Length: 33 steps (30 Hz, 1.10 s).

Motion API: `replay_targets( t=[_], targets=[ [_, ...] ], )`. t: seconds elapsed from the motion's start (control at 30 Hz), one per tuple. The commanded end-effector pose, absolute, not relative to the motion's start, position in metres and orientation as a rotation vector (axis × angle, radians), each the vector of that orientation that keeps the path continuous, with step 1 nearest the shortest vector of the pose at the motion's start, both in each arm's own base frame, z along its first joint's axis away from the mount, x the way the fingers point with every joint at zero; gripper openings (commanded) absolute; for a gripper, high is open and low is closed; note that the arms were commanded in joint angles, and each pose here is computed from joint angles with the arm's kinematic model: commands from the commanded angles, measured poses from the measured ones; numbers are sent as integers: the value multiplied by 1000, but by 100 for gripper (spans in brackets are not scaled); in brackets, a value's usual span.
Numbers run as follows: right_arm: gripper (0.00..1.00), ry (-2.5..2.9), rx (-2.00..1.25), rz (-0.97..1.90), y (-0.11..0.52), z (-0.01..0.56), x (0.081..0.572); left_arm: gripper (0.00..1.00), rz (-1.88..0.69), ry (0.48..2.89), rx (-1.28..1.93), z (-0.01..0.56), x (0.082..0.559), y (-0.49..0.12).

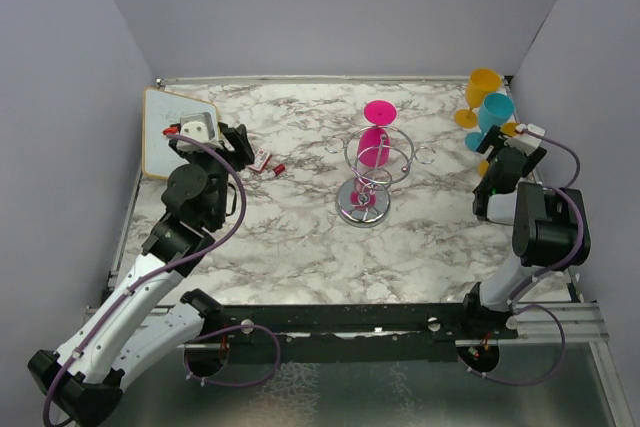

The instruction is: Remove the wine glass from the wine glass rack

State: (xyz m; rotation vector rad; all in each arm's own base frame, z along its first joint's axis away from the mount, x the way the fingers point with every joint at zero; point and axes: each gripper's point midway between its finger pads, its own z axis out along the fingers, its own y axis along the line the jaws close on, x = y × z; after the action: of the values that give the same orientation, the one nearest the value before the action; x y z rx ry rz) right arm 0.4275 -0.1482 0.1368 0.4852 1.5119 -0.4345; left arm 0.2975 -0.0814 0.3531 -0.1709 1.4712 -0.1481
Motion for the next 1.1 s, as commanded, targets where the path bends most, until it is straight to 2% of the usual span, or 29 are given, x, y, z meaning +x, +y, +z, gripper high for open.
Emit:
replay_targets(
  t=[0.0, 0.17, 0.4, 0.7, 0.93, 1.07],
  targets=[
    [91, 1476, 480, -409, -149, 150, 434, 69, -140, 1447, -191, 357, 296, -77],
    [100, 1487, 516, -375, -146, 162, 428, 68, -152, 1446, -191, 357, 296, -78],
    [99, 1510, 581, -387, -148, 168, 410, 68, -175, 1425, -214, 358, 292, -75],
    [99, 1458, 706, -339, -145, 232, 377, 67, -199, 1414, -233, 357, 289, -73],
    [100, 1403, 554, -76, -96, 298, 351, 65, -178, 1462, -212, 338, 299, -81],
    [100, 1421, 336, 218, -36, 319, 352, 65, -174, 1487, -199, 331, 303, -86]
  ],
)
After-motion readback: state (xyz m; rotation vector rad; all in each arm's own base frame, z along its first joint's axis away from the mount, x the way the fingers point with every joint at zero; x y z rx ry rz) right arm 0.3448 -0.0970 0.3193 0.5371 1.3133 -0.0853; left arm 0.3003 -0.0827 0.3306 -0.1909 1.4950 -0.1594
